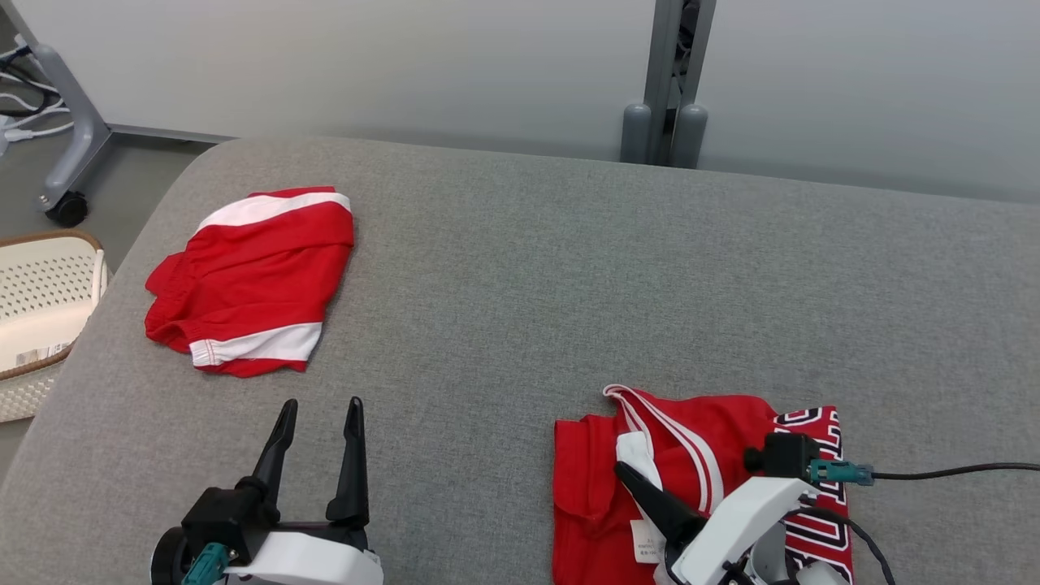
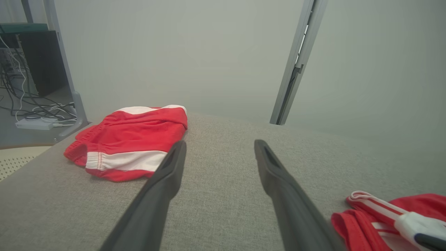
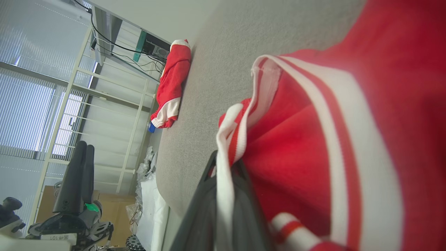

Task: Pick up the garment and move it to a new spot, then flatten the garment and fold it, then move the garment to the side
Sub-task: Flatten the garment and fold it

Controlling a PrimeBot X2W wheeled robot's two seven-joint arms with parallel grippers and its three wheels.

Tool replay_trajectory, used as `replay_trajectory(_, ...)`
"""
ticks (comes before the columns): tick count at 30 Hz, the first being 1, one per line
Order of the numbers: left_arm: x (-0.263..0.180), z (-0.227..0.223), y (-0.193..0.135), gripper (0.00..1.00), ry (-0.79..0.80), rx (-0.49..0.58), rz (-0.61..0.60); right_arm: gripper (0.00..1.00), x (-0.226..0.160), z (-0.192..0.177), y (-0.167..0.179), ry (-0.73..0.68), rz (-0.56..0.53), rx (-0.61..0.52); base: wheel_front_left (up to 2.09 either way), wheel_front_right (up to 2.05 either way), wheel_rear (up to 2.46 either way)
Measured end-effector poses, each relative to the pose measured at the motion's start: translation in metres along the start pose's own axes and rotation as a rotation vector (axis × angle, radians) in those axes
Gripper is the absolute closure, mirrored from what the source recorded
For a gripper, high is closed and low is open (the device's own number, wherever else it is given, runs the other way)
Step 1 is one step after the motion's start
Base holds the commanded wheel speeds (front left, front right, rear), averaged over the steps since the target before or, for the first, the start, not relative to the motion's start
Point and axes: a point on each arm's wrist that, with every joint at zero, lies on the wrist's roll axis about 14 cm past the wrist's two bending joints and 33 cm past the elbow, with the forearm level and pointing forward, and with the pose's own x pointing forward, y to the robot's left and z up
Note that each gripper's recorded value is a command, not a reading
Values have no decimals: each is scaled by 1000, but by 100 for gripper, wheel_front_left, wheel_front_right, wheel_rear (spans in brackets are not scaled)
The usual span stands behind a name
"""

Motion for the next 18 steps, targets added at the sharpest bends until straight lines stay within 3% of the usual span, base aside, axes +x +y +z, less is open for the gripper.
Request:
replay_trajectory(4, 1, 0, 4, 0, 2, 0, 14, 100, 9, -7, -8, 42, -23, -8, 0, 0, 0)
replay_trajectory(5, 1, 0, 5, 0, 2, -1, 17, 65, 11, -9, -11, 49, -31, -14, 0, 0, 0)
replay_trajectory(6, 1, -1, 5, 0, 5, -2, 19, 0, 12, -11, -13, 56, -37, -19, 0, 0, 0)
replay_trajectory(18, 4, 0, 1, 0, 2, -7, 7, 0, 12, -15, -15, 87, -53, -54, 0, 0, 0)
